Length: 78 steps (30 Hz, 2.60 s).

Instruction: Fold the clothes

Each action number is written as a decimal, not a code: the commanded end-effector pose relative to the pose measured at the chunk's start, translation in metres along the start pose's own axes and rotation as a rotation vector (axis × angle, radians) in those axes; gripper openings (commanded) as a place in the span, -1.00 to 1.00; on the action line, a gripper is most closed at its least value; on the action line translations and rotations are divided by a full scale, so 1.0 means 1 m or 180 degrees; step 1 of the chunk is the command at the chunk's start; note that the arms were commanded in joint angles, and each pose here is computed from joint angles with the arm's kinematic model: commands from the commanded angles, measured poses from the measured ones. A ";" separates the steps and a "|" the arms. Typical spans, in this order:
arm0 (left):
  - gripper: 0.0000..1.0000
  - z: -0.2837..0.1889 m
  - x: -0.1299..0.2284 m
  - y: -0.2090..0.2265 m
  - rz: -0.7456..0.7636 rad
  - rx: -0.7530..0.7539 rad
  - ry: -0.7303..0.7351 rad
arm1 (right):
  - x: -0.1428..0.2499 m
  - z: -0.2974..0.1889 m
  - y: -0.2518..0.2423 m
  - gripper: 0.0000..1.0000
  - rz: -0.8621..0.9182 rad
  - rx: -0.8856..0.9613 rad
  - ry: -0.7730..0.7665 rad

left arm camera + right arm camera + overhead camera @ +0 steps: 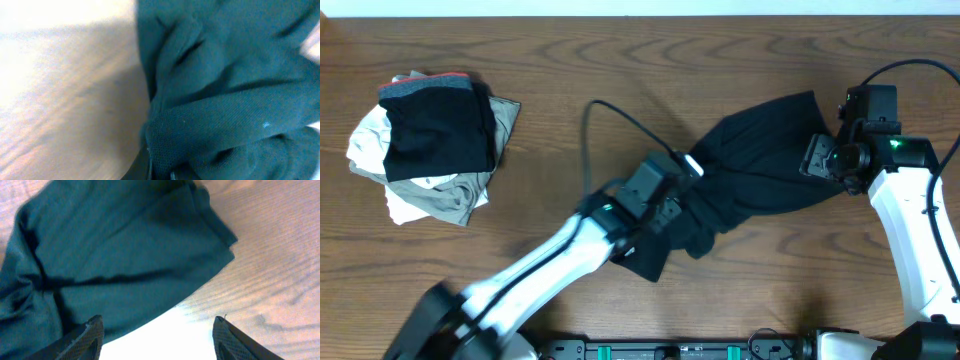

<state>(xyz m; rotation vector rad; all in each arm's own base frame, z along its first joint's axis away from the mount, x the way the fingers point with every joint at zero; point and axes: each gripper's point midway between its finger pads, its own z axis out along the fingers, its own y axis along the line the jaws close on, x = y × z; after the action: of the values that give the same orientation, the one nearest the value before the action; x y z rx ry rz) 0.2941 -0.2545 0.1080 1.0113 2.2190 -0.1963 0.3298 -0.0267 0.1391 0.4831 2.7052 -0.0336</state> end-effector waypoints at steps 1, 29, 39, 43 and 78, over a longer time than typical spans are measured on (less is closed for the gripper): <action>-0.88 -0.052 -0.036 0.024 -0.0273 -0.0177 -0.0494 | -0.006 0.002 0.000 0.37 0.0062 -0.0017 -0.0071; -0.15 -0.094 -0.002 0.023 -0.0516 -0.0116 -0.0227 | -0.007 0.064 0.033 0.41 -0.0266 -0.0423 0.0223; 0.56 -0.076 0.050 0.002 -0.0493 0.0166 0.0547 | -0.007 0.064 0.033 0.41 -0.0265 -0.0423 0.0224; 0.56 -0.066 0.052 0.004 -0.0464 0.0128 0.0608 | -0.007 0.064 0.033 0.42 -0.0266 -0.0421 0.0225; -0.88 -0.067 0.042 0.042 -0.0442 -0.0551 0.0463 | -0.004 0.064 0.032 0.40 -0.0265 -0.0411 0.0269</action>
<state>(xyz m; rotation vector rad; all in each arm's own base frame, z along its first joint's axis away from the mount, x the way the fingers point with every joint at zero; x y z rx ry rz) 0.2577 -0.1831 0.1237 0.8502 2.4379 -0.0774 0.3681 -0.0043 0.0866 0.3575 2.7735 0.1355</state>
